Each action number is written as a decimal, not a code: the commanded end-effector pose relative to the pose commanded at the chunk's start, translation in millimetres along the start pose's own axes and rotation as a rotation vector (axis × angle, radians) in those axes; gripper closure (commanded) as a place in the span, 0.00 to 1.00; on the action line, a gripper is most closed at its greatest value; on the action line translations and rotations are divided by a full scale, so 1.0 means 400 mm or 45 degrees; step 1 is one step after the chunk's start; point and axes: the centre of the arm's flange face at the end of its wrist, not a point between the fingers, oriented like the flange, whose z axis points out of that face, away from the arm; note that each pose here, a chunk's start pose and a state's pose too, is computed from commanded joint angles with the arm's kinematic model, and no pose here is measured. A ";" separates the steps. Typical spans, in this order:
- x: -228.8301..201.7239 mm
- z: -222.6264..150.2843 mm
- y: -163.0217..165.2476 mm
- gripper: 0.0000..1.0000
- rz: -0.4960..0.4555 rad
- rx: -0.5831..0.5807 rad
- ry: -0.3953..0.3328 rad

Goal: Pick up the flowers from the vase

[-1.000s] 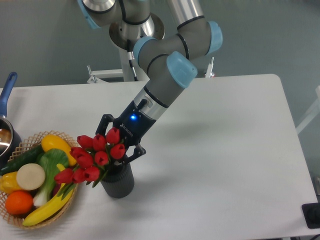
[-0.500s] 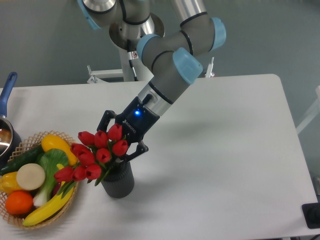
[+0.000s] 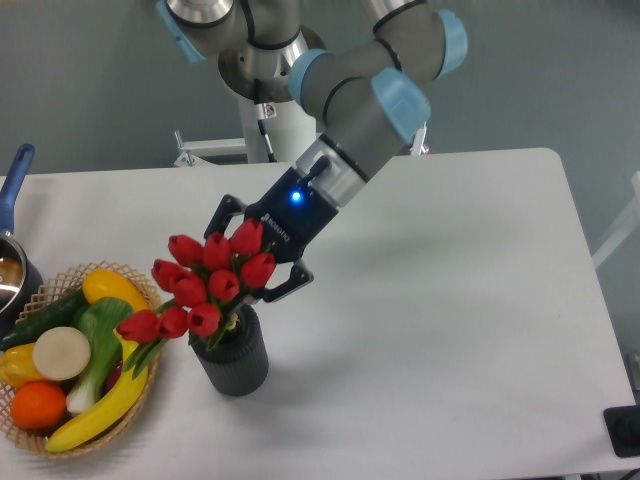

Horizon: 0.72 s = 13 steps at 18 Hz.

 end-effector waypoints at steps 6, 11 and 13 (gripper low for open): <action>-0.008 -0.017 -0.043 0.45 -0.048 0.028 -0.006; -0.018 -0.036 -0.095 0.45 -0.066 0.047 -0.020; -0.020 -0.045 -0.103 0.45 -0.064 0.079 -0.004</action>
